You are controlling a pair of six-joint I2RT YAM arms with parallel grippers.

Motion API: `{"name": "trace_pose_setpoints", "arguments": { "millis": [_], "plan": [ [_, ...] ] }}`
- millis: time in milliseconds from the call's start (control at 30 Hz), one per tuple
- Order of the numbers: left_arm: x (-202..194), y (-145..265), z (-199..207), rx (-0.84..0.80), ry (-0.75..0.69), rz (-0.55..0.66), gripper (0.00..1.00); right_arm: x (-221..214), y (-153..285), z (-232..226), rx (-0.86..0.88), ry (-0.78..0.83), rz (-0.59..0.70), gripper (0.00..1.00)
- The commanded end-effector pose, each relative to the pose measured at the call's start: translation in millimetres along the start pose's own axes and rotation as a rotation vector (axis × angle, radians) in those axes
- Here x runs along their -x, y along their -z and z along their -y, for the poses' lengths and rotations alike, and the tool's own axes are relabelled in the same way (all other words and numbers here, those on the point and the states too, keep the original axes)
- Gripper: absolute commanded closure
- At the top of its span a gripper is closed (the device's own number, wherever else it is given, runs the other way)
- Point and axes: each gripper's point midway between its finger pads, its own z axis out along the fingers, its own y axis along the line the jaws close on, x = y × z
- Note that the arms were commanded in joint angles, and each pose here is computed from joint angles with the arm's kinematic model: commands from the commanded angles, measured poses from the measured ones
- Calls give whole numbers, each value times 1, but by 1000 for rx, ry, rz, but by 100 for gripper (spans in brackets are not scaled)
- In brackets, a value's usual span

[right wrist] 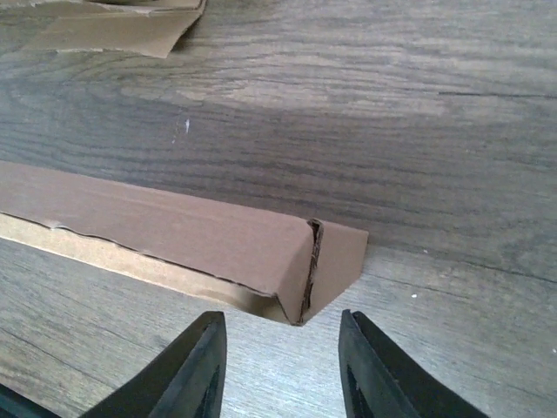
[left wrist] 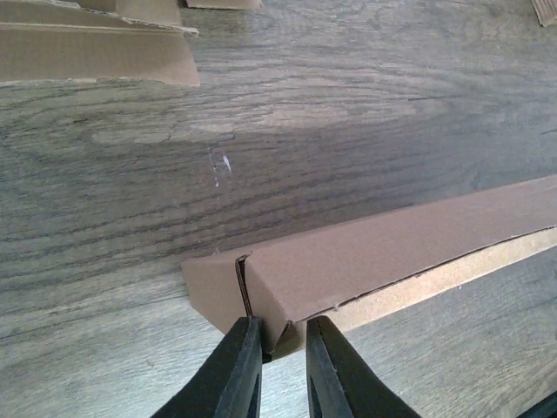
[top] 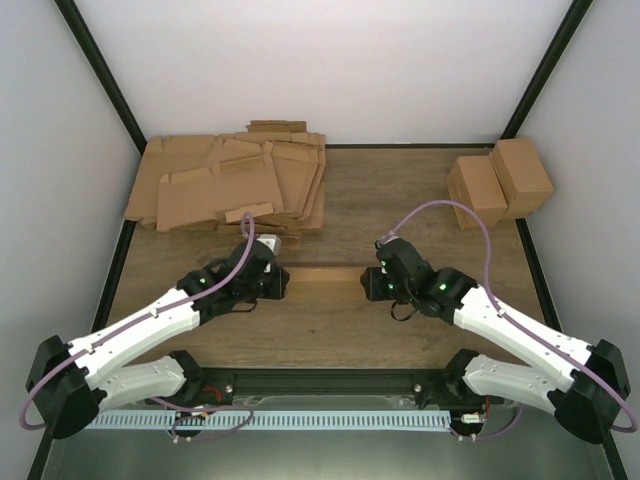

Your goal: Fold the paper box

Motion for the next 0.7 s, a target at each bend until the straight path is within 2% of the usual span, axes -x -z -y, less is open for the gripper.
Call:
{"name": "trace_pose_setpoints", "arguments": {
  "millis": [0, 167, 333, 667],
  "plan": [
    [-10, 3, -1, 9, -3, -53, 81, 3, 12, -4, -2, 0, -8, 61],
    [-5, 9, 4, 0, 9, -50, 72, 6, 18, -9, 25, 7, 2, 50],
    [-2, 15, 6, -3, 14, -50, 59, 10, 27, -14, 46, 33, 7, 31],
    [11, 36, 21, -52, 32, -32, 49, 14, 41, -26, 104, 38, 4, 16]
  ]
}}
